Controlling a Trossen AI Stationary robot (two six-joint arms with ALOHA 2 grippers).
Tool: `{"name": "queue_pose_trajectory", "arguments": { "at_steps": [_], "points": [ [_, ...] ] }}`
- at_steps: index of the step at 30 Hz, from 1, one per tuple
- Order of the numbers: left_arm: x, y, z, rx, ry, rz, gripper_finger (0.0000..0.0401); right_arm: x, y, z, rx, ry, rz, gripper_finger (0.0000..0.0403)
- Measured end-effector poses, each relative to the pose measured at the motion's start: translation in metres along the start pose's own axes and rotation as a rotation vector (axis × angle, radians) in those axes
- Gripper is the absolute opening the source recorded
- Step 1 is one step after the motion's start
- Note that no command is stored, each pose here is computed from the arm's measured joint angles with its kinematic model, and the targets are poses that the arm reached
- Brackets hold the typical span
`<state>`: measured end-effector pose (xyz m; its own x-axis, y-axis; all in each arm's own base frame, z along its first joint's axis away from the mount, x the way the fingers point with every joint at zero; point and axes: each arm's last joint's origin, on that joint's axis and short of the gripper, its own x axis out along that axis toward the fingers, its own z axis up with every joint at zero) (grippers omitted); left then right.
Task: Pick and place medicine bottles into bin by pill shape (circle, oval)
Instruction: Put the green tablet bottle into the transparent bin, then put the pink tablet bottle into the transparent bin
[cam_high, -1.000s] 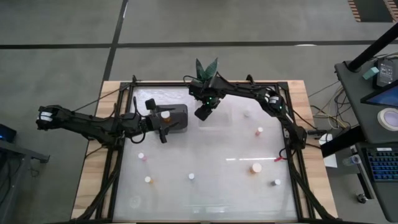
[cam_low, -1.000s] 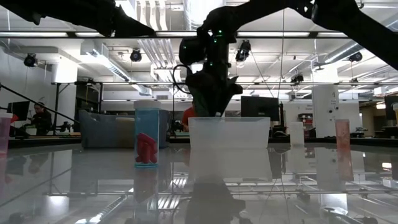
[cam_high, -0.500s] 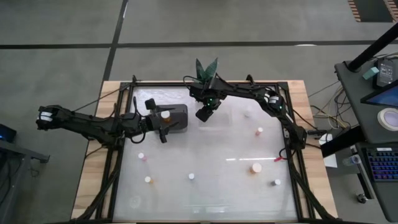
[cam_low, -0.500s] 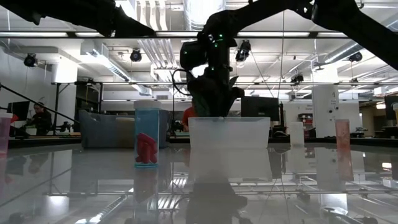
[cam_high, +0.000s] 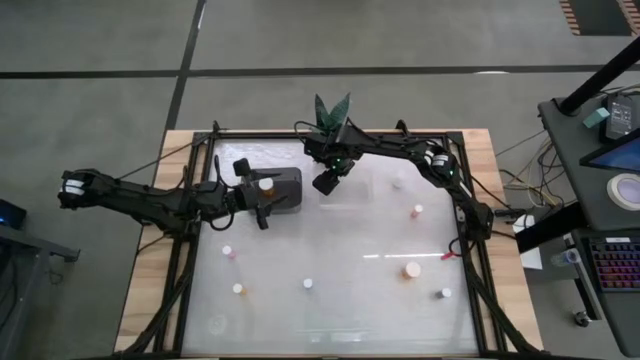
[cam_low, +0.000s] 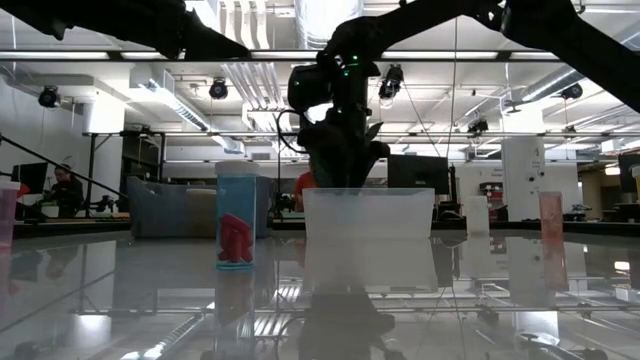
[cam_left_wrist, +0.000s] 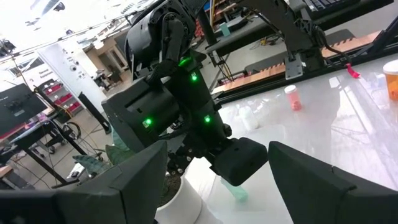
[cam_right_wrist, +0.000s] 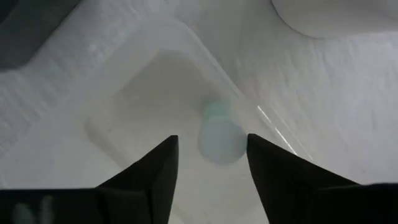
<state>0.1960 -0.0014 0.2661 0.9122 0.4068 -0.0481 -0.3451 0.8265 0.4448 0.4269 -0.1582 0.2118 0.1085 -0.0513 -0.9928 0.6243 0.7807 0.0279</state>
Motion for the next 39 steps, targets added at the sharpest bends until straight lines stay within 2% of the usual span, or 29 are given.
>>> {"name": "queue_pose_trajectory", "arguments": {
  "at_steps": [5, 12, 21, 31, 39],
  "points": [
    [0.000, 0.000, 0.000, 0.000, 0.000, 0.000, 0.0263, 0.000, 0.000, 0.000, 0.000, 0.000, 0.000, 0.0200],
    [0.000, 0.000, 0.000, 0.000, 0.000, 0.000, 0.0263, -0.005, -0.002, -0.001, 0.004, -0.004, 0.000, 0.0200],
    [0.000, 0.000, 0.000, 0.009, -0.001, 0.000, 0.0263, -0.033, -0.003, -0.009, -0.001, -0.030, 0.008, 0.0200],
    [0.000, 0.000, 0.000, 0.015, -0.001, 0.000, 0.0263, -0.068, 0.040, -0.038, -0.143, -0.116, -0.006, 0.0190],
    [0.000, 0.000, 0.000, 0.014, -0.002, 0.000, 0.0263, -0.087, 0.073, -0.079, -0.222, -0.192, 0.006, 0.0176]
  ]
}}
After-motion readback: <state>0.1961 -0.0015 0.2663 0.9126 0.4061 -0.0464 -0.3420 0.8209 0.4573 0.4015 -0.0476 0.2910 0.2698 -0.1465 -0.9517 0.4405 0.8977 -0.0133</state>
